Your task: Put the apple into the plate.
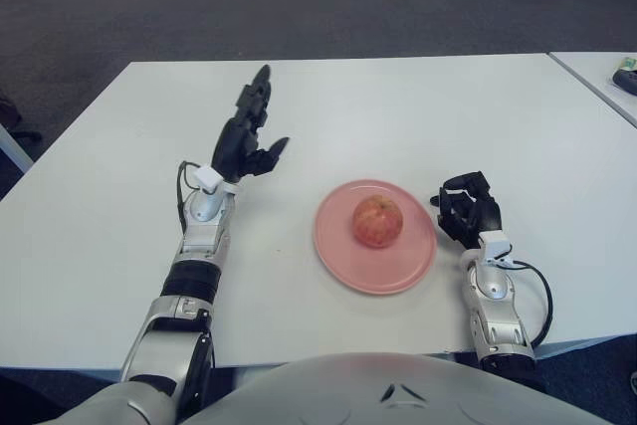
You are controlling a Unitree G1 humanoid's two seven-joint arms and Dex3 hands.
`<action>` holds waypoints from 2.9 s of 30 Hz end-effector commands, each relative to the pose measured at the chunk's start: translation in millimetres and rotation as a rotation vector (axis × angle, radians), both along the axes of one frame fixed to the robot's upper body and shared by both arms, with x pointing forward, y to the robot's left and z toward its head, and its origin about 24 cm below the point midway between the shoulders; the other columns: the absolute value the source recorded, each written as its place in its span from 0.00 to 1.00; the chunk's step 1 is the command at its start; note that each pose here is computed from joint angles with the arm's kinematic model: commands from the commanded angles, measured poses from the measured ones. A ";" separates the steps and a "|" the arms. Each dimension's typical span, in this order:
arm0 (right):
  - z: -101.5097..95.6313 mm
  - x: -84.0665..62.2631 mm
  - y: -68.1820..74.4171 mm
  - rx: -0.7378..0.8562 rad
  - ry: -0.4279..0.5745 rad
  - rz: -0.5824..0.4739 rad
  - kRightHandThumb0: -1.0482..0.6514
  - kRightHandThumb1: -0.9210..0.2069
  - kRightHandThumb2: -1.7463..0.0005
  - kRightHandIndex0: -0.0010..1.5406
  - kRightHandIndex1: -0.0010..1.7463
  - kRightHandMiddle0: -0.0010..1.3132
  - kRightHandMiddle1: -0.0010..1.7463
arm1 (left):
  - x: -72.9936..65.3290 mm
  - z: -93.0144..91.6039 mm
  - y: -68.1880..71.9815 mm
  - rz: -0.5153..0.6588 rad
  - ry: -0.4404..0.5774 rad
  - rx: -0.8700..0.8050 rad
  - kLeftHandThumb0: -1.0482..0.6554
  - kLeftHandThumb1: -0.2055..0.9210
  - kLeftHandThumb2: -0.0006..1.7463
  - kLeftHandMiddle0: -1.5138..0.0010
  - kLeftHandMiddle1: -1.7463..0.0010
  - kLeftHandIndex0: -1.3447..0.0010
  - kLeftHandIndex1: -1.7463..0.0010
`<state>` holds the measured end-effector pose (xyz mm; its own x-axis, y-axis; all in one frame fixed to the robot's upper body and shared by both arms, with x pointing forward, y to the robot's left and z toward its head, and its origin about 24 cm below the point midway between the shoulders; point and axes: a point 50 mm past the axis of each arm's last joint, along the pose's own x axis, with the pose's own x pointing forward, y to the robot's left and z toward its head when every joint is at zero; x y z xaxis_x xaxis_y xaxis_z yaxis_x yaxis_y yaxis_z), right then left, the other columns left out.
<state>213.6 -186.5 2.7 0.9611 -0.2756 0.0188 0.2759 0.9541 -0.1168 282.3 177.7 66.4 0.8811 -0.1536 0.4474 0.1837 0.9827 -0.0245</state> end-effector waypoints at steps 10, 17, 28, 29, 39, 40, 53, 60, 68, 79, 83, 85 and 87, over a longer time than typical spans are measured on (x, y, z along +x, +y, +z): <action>0.9 2.9 0.0 -0.005 0.005 -0.005 0.40 0.11 0.60 0.36 0.66 0.20 1.00 | -25.3 -51.6 9.6 0.273 0.224 -0.185 0.24 0.89 0.41 0.90 0.36 0.95 0.16; -0.7 4.3 -0.6 -0.012 0.014 -0.013 0.40 0.11 0.60 0.38 0.67 0.21 1.00 | -24.4 -59.0 8.2 0.407 0.273 -0.208 0.38 0.82 0.46 0.67 0.03 0.78 0.01; 0.0 5.3 -0.7 0.001 -0.005 -0.001 0.40 0.12 0.59 0.38 0.68 0.21 1.00 | -35.9 -77.9 4.3 0.444 0.364 -0.259 0.39 0.83 0.46 0.52 0.00 0.77 0.00; 0.0 5.4 -0.7 0.000 -0.007 0.001 0.40 0.12 0.59 0.38 0.68 0.21 1.00 | -37.4 -80.2 4.5 0.448 0.375 -0.260 0.40 0.83 0.45 0.51 0.00 0.77 0.00; -1.2 6.2 0.5 -0.004 -0.007 0.006 0.40 0.10 0.61 0.39 0.68 0.20 1.00 | -43.7 -97.4 2.5 0.471 0.493 -0.231 0.39 0.81 0.47 0.44 0.00 0.76 0.00; -1.3 6.2 0.6 -0.002 -0.008 0.007 0.40 0.10 0.61 0.39 0.68 0.20 1.00 | -44.2 -98.9 1.8 0.470 0.504 -0.230 0.39 0.81 0.47 0.44 0.00 0.76 0.00; -1.9 5.8 1.7 0.016 -0.018 0.012 0.40 0.12 0.59 0.39 0.69 0.21 1.00 | -49.6 -111.1 -2.9 0.452 0.586 -0.187 0.38 0.72 0.55 0.39 0.00 0.71 0.00; -1.8 5.6 2.2 0.021 -0.018 0.010 0.40 0.12 0.59 0.38 0.69 0.21 1.00 | -50.3 -113.4 -2.9 0.452 0.601 -0.154 0.38 0.71 0.56 0.39 0.00 0.70 0.00; -1.3 5.1 2.3 0.021 -0.024 0.005 0.40 0.12 0.59 0.39 0.69 0.21 1.00 | -50.3 -111.1 -2.7 0.433 0.587 -0.068 0.38 0.68 0.58 0.38 0.00 0.69 0.00; -1.5 5.0 2.4 0.019 -0.027 0.012 0.40 0.13 0.58 0.39 0.69 0.21 1.00 | -52.4 -110.2 0.0 0.382 0.578 0.063 0.37 0.64 0.61 0.35 0.00 0.66 0.00; -1.6 4.9 2.5 0.019 -0.025 0.011 0.40 0.13 0.59 0.39 0.69 0.21 1.00 | -52.7 -110.4 0.5 0.381 0.580 0.069 0.37 0.64 0.62 0.35 0.00 0.66 0.00; -1.8 4.9 2.7 0.020 -0.023 0.010 0.40 0.12 0.59 0.38 0.69 0.21 1.00 | -52.9 -110.7 1.0 0.380 0.584 0.075 0.37 0.64 0.62 0.35 0.00 0.66 0.00; -1.9 4.5 2.8 0.019 -0.021 0.008 0.40 0.12 0.59 0.38 0.69 0.21 1.00 | -53.4 -110.9 1.4 0.378 0.587 0.079 0.37 0.64 0.62 0.34 0.00 0.66 0.00</action>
<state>216.3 -184.8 -0.6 0.9636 -0.2664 0.0239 0.2674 0.9582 -0.1018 248.7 172.8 -19.4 0.9822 0.1871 0.0182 -0.1876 0.9819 0.0255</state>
